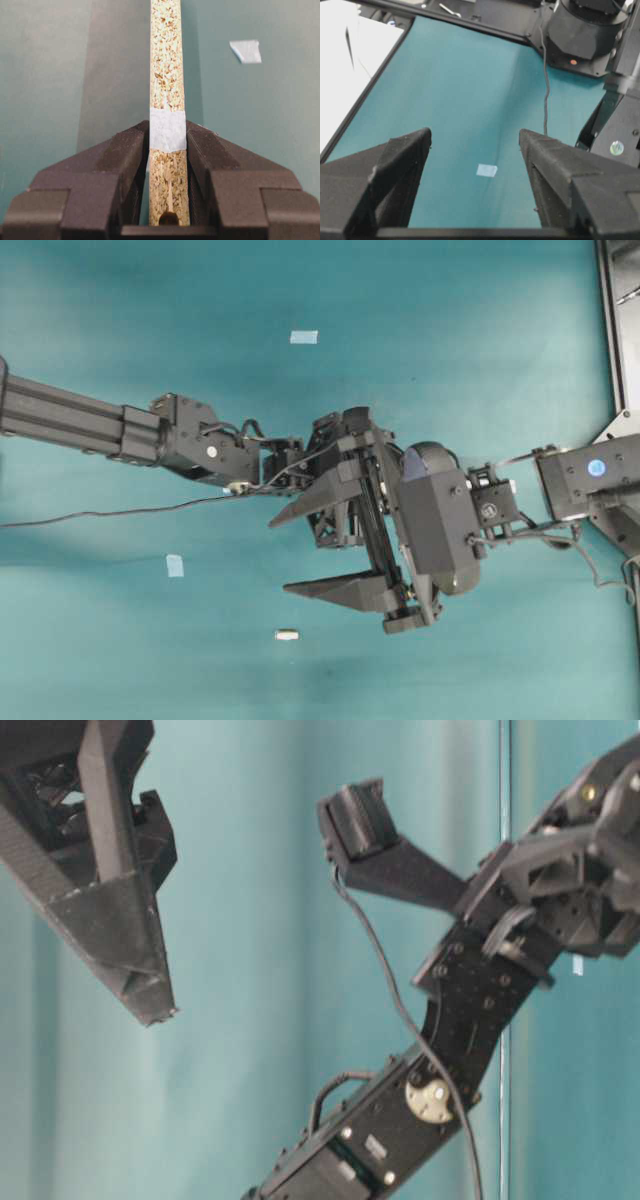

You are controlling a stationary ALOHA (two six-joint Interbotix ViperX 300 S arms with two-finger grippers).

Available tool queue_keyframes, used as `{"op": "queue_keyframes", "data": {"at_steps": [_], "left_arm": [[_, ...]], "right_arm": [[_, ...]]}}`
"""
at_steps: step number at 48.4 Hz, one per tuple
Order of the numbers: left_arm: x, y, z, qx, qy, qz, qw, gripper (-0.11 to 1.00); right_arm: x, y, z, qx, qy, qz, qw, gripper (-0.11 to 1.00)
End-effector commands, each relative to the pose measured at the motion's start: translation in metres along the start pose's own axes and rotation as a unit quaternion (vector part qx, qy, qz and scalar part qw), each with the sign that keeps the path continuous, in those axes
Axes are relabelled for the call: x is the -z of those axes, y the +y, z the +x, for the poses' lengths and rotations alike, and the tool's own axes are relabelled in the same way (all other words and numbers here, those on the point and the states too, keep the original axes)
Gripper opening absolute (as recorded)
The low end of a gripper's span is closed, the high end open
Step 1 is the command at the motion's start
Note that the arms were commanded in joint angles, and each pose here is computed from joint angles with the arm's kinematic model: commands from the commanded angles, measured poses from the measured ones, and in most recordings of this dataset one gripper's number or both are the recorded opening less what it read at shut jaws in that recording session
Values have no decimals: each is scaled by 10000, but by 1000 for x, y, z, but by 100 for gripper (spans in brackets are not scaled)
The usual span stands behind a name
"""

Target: Move the wooden board into place and insert the rod into its hole.

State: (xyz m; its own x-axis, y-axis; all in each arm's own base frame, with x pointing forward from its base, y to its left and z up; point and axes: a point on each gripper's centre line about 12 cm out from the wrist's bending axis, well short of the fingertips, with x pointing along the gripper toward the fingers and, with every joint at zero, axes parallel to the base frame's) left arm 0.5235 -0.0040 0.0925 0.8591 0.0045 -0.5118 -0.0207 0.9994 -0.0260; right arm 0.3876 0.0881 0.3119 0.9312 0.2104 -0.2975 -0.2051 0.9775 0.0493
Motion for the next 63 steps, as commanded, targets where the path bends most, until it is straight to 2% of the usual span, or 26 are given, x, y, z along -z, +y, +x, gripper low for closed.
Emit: {"op": "queue_keyframes", "data": {"at_steps": [1,16,39,41,46,52,55,63], "left_arm": [[-19,2,-1,-14,-223,-60,9997,21],[-18,20,-6,-153,25,-121,9998,21],[-22,17,-7,-130,3,-110,9999,22],[-23,17,-7,-124,-20,-105,9999,27],[-24,17,-7,-123,-28,-121,9998,59],[-27,16,-9,-122,-51,-121,9998,86],[-29,16,-11,-120,-74,-113,9998,90],[-37,13,-27,-86,-42,-99,9999,90]], "right_arm": [[-15,0,-7,-12,-237,-13,9997,81],[-14,0,-7,-12,-229,-13,9997,81],[-11,0,-7,-10,-191,-13,9998,81],[-10,0,-7,-9,-183,-13,9998,81],[-10,0,-7,-9,-183,-5,9998,81],[-10,-1,-6,6,-176,-9,9998,81],[-10,-1,-6,6,-176,-9,9998,81],[-10,-1,-6,10,-161,-9,9999,81]]}}
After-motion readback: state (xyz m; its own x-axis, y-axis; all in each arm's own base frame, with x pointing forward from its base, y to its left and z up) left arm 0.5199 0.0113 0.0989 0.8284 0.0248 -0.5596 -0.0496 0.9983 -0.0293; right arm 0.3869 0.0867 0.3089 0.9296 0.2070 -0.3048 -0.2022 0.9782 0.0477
